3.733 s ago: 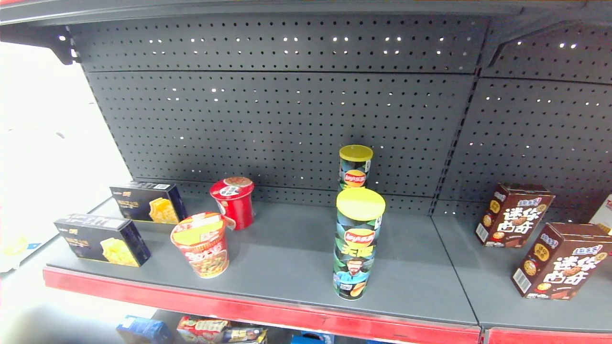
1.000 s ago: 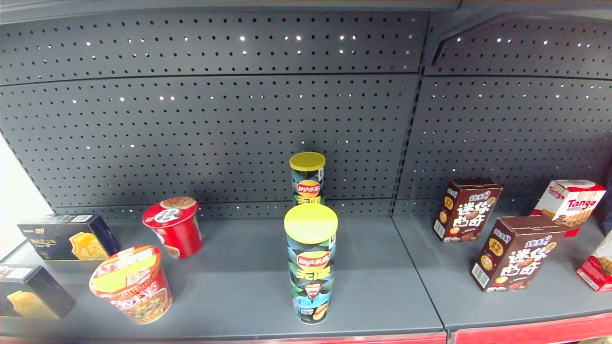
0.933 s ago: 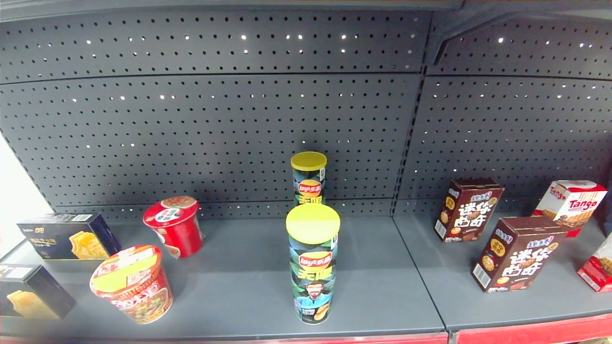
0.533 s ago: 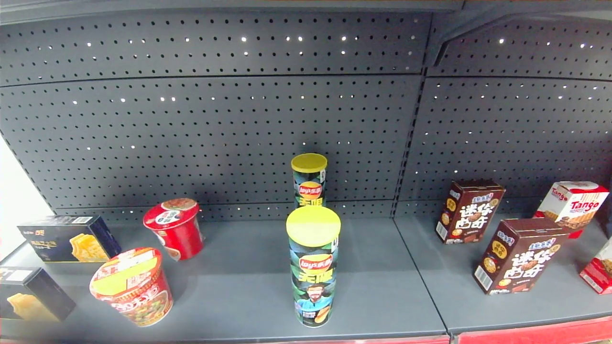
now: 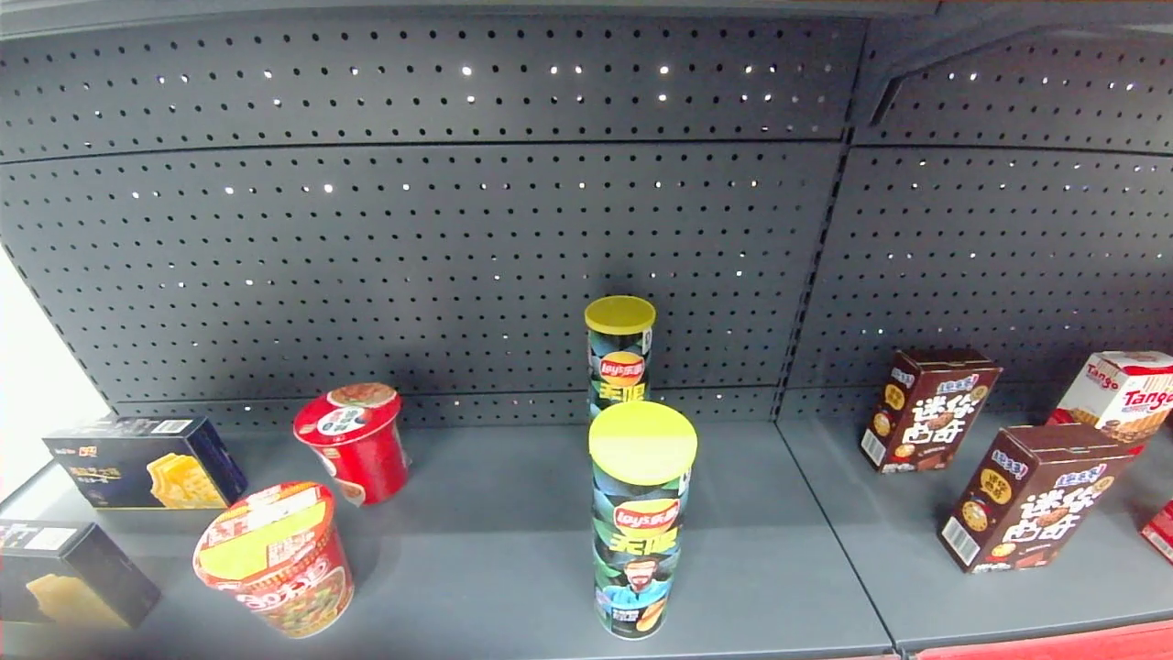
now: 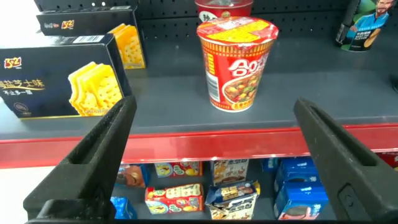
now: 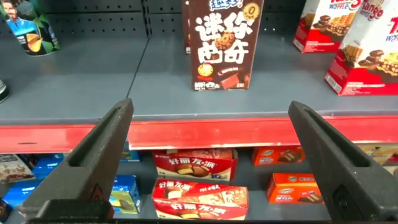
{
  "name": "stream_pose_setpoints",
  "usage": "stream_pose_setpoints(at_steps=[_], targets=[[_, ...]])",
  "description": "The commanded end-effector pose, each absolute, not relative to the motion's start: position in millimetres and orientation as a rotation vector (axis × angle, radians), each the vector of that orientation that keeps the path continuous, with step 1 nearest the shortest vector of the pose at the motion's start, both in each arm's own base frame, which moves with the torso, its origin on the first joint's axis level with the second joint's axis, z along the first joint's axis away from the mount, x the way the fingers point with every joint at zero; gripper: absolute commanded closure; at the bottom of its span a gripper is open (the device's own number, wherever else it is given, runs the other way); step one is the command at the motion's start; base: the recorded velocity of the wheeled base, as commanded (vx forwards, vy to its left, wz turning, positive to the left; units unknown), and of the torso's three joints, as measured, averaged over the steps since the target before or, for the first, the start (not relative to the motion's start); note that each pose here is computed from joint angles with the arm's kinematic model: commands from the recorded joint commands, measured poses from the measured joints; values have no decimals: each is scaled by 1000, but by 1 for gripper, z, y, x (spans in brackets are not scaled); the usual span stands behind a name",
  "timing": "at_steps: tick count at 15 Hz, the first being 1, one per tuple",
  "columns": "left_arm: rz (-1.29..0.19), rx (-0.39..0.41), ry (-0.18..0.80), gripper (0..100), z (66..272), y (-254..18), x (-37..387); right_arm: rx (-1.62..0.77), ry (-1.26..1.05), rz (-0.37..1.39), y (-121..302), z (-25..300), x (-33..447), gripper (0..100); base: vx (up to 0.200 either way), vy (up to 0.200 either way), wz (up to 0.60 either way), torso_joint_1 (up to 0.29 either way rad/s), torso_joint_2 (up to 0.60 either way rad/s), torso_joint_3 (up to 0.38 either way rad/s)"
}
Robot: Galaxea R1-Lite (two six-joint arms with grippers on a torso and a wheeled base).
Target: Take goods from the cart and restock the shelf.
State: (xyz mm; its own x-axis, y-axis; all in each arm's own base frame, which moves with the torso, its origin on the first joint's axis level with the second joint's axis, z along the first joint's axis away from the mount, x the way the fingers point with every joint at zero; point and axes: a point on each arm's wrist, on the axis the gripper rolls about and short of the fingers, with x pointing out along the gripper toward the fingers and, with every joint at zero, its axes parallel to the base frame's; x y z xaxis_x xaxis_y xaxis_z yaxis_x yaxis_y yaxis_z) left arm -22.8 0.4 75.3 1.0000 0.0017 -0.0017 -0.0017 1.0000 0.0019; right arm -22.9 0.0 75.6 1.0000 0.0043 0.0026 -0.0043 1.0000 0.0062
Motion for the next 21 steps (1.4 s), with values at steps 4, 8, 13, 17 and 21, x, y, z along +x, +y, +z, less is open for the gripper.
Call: stream_pose_setpoints(at_steps=[4,8,13,17,21], targets=[[2,3,2,0,75,0,-23,6,-2,5,0,76,-23,0,0,0,0,0,0,0],[2,2,2,0,75,0,-23,6,-3,3,0,76,-23,0,0,0,300,2,-1,4],[3,0,2,0,75,0,-23,6,-3,3,0,76,-23,0,0,0,0,0,0,0],[3,3,2,0,75,0,-23,6,-3,3,0,76,-23,0,-50,0,0,3,1,2],[2,3,2,0,75,0,-23,6,-3,3,0,76,-23,0,0,0,0,0,0,0]])
